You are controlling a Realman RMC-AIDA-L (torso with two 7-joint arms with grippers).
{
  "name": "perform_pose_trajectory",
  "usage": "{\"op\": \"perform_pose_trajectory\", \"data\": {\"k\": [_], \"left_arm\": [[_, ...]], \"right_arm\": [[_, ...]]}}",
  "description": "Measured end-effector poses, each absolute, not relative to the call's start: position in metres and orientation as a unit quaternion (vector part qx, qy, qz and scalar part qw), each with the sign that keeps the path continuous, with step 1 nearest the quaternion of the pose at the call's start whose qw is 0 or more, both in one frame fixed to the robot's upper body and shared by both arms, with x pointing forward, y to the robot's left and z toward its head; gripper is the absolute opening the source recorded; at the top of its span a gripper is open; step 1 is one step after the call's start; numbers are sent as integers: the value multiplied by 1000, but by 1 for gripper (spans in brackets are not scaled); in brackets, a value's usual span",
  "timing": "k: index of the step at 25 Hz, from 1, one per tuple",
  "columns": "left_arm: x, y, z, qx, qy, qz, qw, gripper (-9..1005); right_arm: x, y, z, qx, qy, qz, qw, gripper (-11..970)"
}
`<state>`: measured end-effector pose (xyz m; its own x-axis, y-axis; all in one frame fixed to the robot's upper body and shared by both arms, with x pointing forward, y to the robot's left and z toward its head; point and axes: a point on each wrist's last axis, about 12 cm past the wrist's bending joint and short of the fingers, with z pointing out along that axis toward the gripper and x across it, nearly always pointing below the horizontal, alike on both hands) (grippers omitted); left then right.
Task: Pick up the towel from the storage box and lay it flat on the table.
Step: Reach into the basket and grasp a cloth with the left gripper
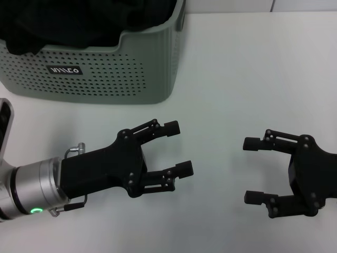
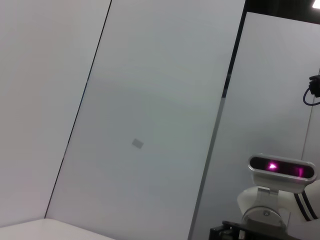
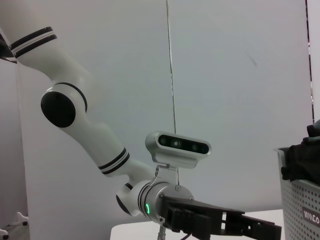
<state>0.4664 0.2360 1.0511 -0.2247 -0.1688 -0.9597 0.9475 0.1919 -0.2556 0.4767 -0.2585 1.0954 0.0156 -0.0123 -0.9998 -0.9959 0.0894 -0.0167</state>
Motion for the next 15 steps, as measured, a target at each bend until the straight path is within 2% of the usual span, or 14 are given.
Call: {"op": "perform_pose_trajectory", "data": {"k": [11,15], "left_arm": [[467,237,1051,341,570,-532,525,865],[466,246,1051,308,566,-500,579,861]], "right_arm": [[475,-259,1093,-480,524,471,523,851],[475,-260,1094,-477,523,471,527,851]]}}
